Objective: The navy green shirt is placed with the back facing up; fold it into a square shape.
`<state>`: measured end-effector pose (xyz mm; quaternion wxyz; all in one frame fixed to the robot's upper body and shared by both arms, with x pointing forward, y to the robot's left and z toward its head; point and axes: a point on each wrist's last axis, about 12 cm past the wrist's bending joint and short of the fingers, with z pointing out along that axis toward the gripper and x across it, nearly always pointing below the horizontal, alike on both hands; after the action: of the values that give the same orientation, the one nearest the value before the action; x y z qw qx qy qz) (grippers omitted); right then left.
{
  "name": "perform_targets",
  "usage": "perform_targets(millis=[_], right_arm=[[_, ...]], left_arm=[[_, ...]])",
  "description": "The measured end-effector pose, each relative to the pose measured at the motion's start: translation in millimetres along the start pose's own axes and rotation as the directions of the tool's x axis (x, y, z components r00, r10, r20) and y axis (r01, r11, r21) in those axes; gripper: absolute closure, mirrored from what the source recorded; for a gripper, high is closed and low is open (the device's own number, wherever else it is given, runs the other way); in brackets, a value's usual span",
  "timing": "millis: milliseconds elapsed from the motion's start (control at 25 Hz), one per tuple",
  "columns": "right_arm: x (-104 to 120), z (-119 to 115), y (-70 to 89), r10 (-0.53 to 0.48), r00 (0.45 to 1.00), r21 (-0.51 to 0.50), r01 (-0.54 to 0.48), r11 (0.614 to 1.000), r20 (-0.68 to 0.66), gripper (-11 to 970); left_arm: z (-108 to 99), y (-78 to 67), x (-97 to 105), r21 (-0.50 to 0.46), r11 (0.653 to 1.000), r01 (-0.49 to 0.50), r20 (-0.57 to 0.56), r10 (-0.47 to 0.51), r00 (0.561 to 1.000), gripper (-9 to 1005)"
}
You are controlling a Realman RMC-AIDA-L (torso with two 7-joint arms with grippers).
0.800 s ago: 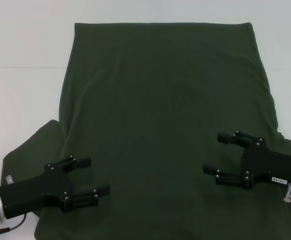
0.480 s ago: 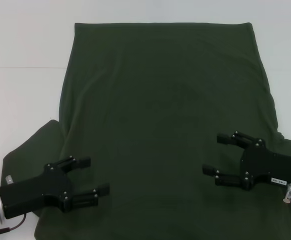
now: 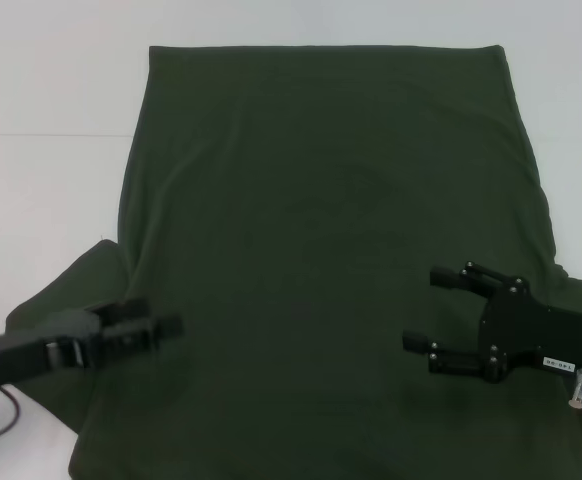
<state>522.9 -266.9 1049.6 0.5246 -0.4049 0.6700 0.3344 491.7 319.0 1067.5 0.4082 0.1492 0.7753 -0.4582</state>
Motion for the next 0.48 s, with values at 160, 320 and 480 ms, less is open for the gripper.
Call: perform_targets(millis=[160, 320, 480], right_arm=[[-0.5, -2.1, 2.3, 0.003, 1.000, -0.015, -0.003, 1.000, 0.010, 17], [-0.2, -2.5, 2.7, -0.001, 1.000, -0.017, 0.002, 1.000, 0.009, 17], [0.1, -2.5, 2.6, -0.003, 1.000, -0.017, 0.003, 1.000, 0.006, 18]], left_arm=[[-21.4, 2.2, -30.6, -0.039, 0.974, 0.223, -0.104, -0.226, 0.969, 49], [-40.8, 3.3, -52.0, -0.148, 0.932, 0.331, -0.147, -0.351, 0.925, 50], [-57.8, 7.0, -66.1, -0.258, 0.864, 0.432, -0.150, -0.478, 0.866, 52]])
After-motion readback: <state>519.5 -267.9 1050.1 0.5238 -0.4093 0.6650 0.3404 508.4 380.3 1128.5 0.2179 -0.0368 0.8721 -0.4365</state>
